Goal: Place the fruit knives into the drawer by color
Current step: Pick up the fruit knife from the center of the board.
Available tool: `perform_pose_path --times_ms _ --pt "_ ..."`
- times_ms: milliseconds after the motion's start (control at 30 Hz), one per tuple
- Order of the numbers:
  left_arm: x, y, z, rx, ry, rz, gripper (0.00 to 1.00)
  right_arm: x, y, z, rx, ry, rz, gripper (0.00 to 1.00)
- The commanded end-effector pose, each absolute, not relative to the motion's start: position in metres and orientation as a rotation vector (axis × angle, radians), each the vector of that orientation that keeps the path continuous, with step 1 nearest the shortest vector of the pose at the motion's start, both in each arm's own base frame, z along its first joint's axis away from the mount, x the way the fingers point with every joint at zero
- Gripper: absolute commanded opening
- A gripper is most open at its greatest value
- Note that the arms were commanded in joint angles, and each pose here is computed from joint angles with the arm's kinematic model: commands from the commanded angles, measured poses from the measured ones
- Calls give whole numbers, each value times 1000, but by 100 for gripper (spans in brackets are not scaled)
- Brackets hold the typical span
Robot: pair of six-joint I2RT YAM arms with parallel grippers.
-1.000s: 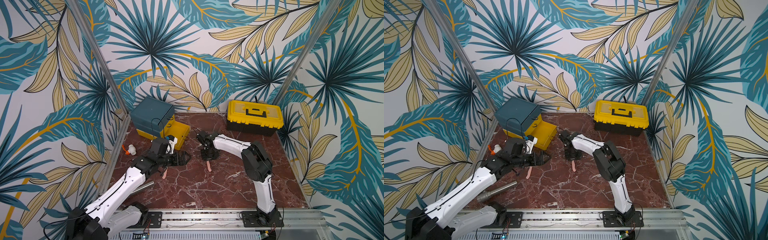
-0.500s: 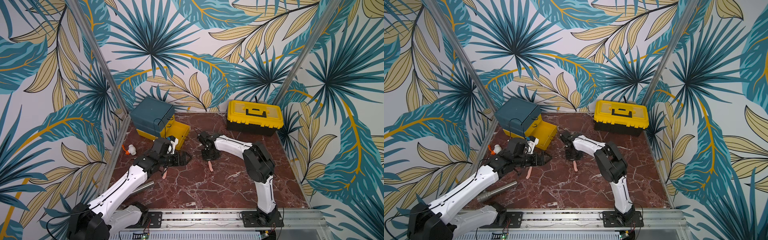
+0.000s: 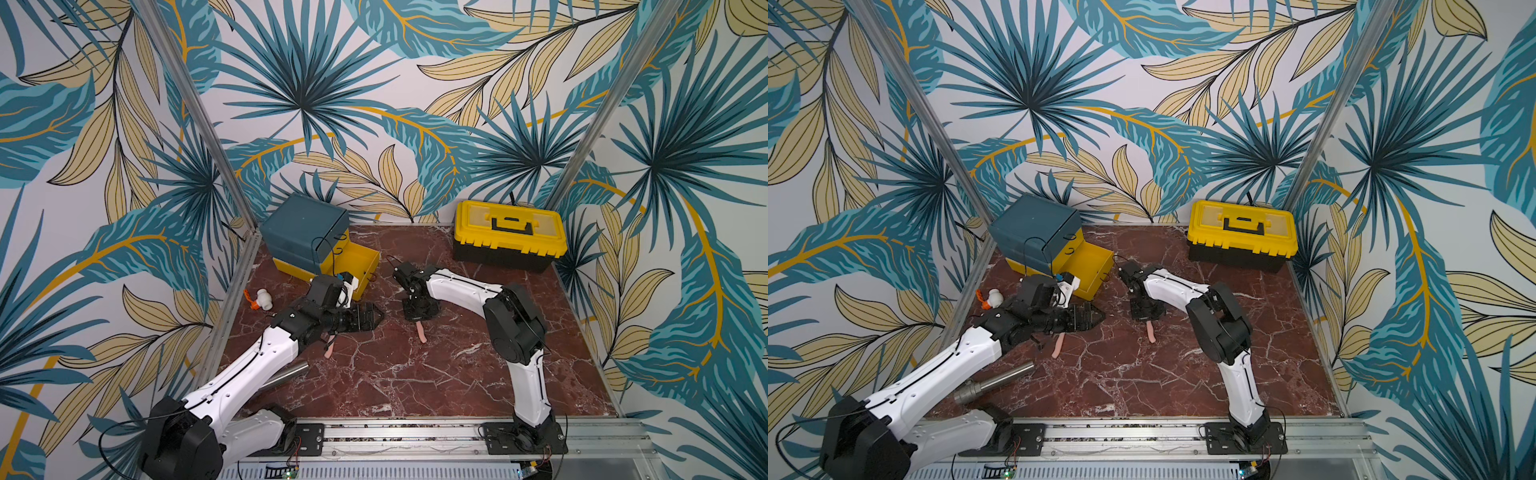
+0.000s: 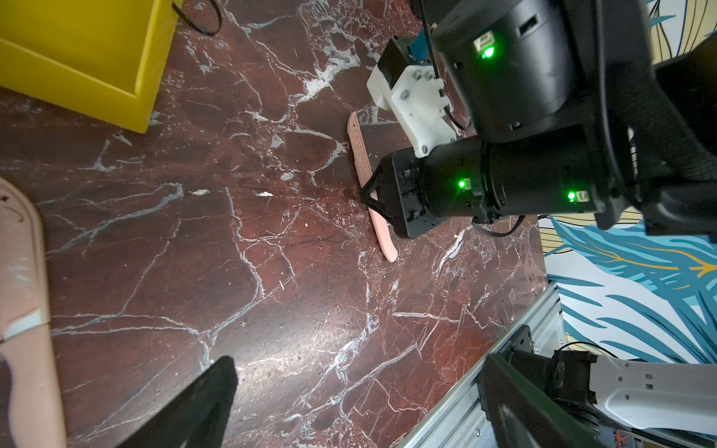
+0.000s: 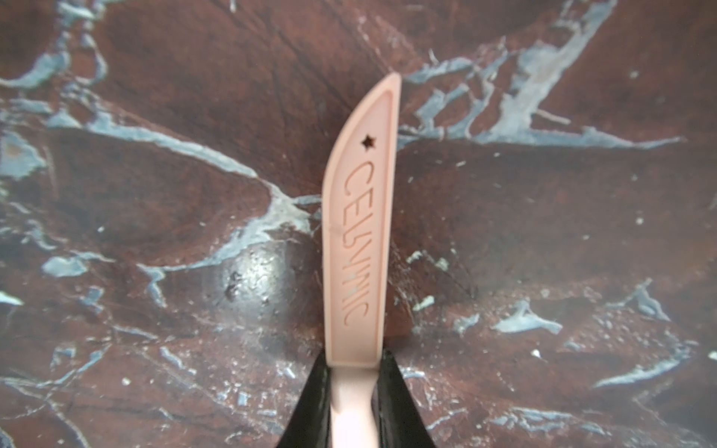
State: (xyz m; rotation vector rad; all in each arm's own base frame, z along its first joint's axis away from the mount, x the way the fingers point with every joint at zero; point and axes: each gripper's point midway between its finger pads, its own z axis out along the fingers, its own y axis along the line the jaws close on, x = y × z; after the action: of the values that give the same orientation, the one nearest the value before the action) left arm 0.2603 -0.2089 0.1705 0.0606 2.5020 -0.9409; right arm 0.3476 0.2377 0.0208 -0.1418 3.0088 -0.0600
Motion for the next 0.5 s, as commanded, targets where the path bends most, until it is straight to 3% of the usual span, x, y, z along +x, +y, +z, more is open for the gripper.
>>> perform_pose_path --times_ms 0,467 --pt "269 -212 188 113 2448 -925 100 344 229 14 -117 3060 -139 2" --pt "282 -198 195 97 2414 -877 100 363 247 38 -1 3081 -71 2"
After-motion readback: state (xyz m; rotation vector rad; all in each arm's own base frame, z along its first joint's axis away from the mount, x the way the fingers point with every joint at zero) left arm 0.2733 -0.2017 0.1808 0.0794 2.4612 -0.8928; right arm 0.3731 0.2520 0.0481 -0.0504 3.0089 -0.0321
